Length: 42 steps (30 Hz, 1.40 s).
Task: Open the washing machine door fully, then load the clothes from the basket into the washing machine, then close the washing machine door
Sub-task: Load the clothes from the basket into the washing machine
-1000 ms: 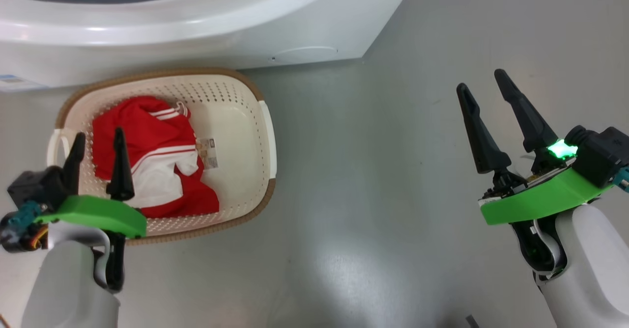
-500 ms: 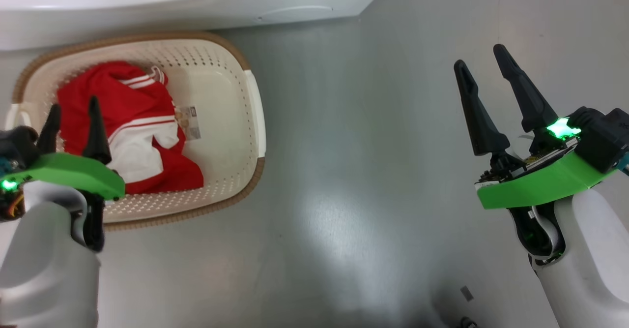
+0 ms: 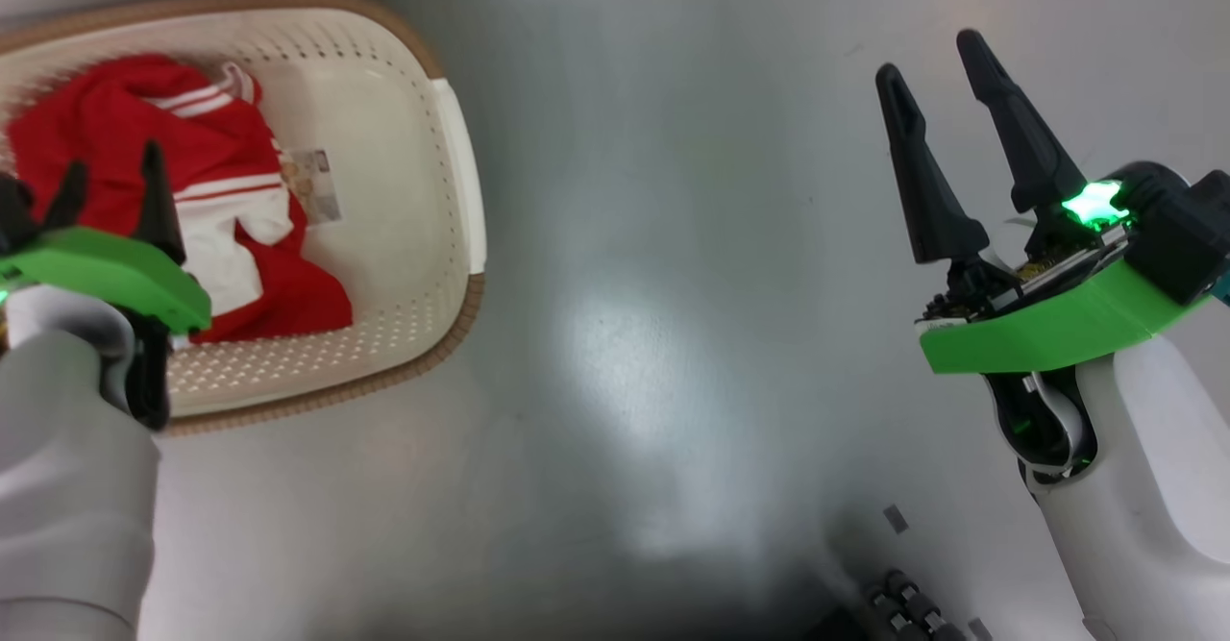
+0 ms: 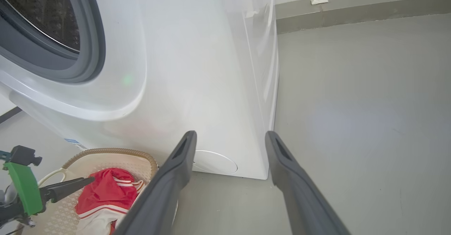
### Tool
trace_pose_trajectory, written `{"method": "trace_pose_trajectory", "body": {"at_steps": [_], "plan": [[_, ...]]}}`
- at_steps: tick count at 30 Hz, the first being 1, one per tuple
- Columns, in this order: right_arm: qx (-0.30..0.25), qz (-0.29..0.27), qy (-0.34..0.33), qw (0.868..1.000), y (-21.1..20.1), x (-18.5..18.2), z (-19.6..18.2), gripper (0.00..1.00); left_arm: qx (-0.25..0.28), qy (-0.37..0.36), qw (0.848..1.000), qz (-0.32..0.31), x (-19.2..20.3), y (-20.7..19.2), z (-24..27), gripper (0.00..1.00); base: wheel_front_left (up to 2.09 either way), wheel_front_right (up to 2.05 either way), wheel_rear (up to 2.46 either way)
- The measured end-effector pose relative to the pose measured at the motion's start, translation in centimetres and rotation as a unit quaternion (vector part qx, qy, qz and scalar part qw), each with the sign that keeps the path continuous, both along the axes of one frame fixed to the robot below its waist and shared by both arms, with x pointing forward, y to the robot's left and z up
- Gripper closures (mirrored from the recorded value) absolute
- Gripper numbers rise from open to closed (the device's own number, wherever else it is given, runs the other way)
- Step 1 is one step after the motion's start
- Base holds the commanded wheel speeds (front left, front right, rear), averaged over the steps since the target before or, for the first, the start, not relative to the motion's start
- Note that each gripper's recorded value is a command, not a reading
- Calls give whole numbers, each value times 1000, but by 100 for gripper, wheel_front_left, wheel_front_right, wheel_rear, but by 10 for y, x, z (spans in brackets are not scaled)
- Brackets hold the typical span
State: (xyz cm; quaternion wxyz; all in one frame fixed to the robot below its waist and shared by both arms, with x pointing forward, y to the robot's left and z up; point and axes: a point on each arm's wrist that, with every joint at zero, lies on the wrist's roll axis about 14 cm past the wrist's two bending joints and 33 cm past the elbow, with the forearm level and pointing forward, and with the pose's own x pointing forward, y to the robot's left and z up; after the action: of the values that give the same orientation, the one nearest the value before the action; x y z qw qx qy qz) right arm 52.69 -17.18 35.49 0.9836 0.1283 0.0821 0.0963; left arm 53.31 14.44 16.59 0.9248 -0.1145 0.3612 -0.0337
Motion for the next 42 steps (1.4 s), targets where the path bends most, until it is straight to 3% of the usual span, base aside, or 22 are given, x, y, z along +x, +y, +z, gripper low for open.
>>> {"method": "trace_pose_trajectory", "body": {"at_steps": [17,31,32,33,42], "plan": [[-12,-17,37,999,-13,-7,-34,0,-7,76,997,-17,10,-16,-57,0,0,0,0],[-23,-26,47,998,-21,-13,-39,0,14,133,991,-14,5,-11,-80,0,0,0,0],[-23,-26,47,998,-21,-13,-39,0,14,132,991,-13,6,-11,-80,59,0,0,0],[-23,-26,47,998,-21,-13,-39,0,15,131,991,-13,7,-10,-79,99,0,0,0],[-17,-19,44,999,-14,-11,-38,0,11,120,993,0,14,-6,-70,100,0,0,0]]}}
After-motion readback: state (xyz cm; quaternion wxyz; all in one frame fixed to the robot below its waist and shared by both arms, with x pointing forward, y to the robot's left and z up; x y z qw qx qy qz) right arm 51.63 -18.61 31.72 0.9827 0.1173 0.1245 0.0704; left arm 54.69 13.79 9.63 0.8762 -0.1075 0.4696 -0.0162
